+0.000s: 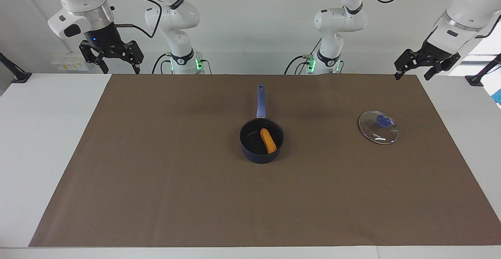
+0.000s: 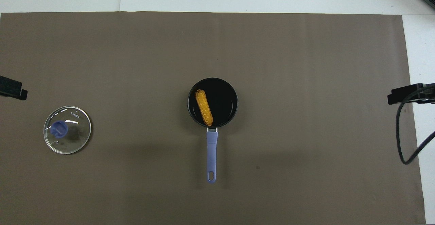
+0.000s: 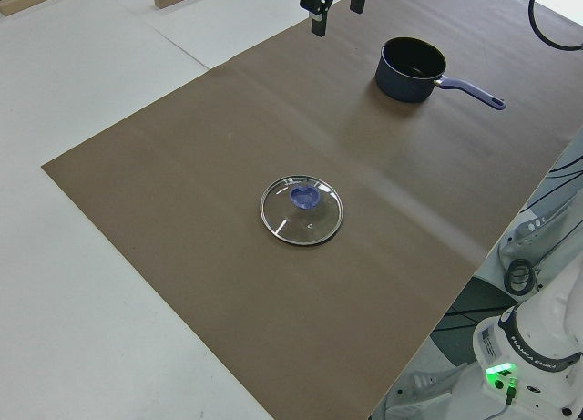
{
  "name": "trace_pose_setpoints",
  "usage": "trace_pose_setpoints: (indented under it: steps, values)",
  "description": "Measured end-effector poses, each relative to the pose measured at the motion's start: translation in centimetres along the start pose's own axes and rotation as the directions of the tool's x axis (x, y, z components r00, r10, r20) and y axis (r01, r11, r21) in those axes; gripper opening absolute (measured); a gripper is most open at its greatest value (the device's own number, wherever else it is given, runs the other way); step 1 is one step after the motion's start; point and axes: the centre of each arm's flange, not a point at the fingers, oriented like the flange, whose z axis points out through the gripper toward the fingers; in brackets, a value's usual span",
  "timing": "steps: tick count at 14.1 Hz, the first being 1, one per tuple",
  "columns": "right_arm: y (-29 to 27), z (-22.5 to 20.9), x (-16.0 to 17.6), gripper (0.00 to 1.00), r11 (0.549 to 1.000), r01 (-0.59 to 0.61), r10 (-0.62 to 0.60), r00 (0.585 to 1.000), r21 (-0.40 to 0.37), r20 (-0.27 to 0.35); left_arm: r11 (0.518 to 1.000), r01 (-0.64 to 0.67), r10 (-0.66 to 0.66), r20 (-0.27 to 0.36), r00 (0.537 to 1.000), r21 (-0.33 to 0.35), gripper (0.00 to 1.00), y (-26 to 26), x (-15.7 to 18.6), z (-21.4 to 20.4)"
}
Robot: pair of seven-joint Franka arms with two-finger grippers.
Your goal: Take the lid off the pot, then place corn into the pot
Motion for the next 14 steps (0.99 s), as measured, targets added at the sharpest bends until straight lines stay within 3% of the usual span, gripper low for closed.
trace_pose_setpoints:
  steps: [14]
  values:
    - [-0.28, 0.21, -0.09, 1.00, 1.000, 0.011, -0.011, 1.000, 0.001, 0.007, 1.000, 0.000, 0.000, 0.000, 1.000, 0.000, 1.00, 0.00, 0.00, 0.00]
